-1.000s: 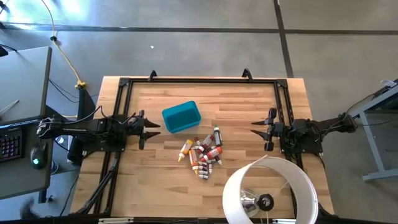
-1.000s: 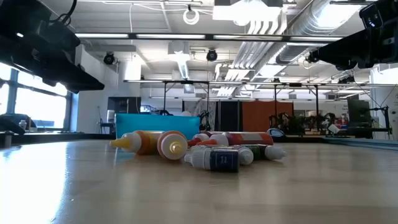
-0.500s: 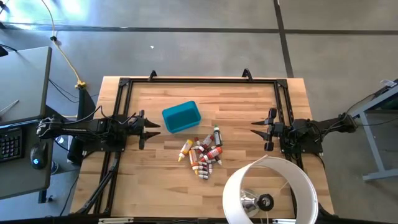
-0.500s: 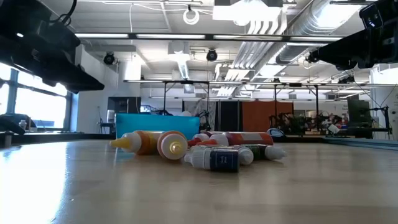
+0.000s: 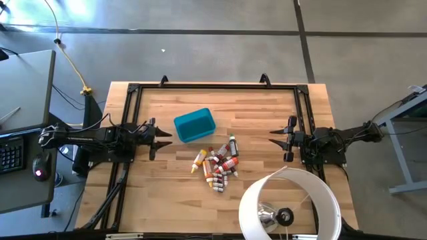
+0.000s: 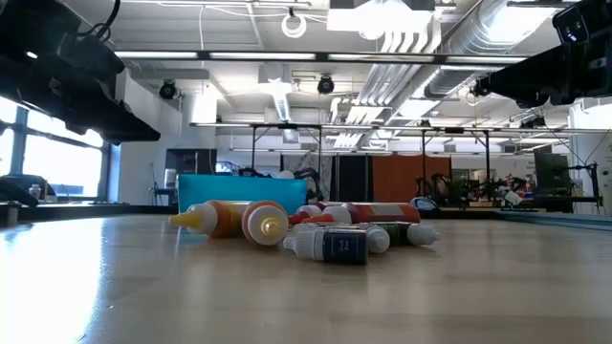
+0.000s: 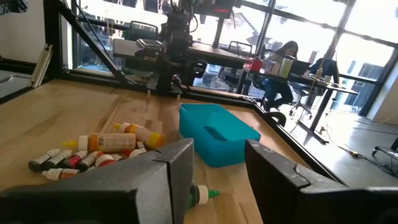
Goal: Pick & Place food coloring
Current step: Put the large yellow food coloring bottle into the blue bin
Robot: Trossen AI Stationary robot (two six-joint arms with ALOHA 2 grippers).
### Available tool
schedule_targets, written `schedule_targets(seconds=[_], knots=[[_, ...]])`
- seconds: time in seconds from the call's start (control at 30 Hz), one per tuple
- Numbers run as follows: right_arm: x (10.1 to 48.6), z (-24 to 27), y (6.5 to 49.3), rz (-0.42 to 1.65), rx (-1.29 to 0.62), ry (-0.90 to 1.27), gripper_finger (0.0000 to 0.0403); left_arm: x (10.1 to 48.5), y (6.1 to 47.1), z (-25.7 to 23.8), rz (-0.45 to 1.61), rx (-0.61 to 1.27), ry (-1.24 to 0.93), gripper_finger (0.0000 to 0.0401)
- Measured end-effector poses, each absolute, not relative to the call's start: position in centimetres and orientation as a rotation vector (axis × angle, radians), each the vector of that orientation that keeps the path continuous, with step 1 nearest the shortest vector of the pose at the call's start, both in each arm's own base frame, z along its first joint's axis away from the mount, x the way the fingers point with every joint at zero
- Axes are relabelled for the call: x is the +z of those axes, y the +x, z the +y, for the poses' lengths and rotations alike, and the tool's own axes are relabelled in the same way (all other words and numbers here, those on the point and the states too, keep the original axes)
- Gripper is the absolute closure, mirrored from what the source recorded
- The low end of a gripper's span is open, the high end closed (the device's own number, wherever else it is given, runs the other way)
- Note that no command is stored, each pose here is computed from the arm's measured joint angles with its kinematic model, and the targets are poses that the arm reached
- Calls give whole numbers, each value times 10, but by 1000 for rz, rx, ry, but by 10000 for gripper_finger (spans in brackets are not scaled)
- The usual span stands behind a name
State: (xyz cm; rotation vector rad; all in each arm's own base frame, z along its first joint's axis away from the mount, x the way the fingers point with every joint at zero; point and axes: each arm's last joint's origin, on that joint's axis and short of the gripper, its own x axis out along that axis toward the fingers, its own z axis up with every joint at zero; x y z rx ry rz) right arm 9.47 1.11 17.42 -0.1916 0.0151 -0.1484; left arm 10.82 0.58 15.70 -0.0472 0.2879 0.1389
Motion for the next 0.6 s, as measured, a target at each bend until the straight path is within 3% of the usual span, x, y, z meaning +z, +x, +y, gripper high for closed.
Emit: schedule_targets(seconds=[0.13,0.33,0.6], knots=[[174,11,95,15,-148,-192,265,158,109,7,277,170,85,249],[174,11,95,15,-148,-192,265,159,109,7,266,177,91,249],[174,11,95,15,-148,-192,265,172,112,4,121,57,-70,249]])
